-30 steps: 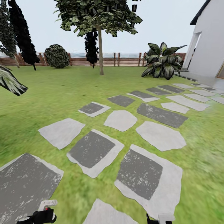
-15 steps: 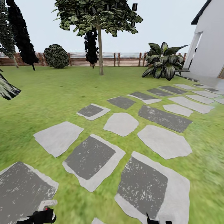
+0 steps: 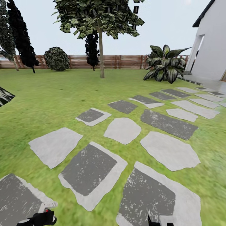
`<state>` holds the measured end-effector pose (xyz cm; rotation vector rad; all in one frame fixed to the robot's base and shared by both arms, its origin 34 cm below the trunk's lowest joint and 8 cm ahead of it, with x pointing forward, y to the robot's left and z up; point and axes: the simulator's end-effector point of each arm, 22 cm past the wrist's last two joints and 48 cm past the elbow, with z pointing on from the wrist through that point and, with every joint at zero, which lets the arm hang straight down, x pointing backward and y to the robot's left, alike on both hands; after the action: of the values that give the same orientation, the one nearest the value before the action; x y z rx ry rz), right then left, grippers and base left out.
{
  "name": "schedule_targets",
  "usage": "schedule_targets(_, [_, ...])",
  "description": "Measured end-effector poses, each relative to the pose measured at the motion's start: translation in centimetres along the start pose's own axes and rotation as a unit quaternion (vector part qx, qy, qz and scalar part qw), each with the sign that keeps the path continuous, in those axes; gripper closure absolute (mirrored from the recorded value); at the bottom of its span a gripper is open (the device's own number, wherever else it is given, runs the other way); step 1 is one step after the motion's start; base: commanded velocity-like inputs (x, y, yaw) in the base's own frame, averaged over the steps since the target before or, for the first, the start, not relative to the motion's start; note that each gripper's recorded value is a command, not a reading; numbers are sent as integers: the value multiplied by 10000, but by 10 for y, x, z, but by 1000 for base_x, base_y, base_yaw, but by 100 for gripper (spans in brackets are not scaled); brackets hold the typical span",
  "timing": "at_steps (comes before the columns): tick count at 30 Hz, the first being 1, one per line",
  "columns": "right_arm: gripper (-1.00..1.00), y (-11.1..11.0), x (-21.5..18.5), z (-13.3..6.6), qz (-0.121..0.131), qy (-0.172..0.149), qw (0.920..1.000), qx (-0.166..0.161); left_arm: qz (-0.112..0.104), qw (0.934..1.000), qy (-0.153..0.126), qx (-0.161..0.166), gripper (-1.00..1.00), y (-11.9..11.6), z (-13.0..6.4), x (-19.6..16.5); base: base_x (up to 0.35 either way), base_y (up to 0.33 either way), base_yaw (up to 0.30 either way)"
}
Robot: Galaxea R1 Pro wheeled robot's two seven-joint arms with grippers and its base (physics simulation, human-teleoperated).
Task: In the garden, pick up the pesticide atomizer on the floor and spray pesticide onto both trees until each tree trunk is fully covered.
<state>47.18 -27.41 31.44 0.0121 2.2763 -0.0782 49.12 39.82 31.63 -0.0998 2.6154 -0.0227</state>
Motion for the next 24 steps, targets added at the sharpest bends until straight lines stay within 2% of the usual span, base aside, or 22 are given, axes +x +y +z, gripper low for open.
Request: schedule_targets(24, [-100, 0, 0, 0, -1, 0, 10000, 1, -7, 10000, -8, 39, 100, -3, 0, 0, 338, 0, 0])
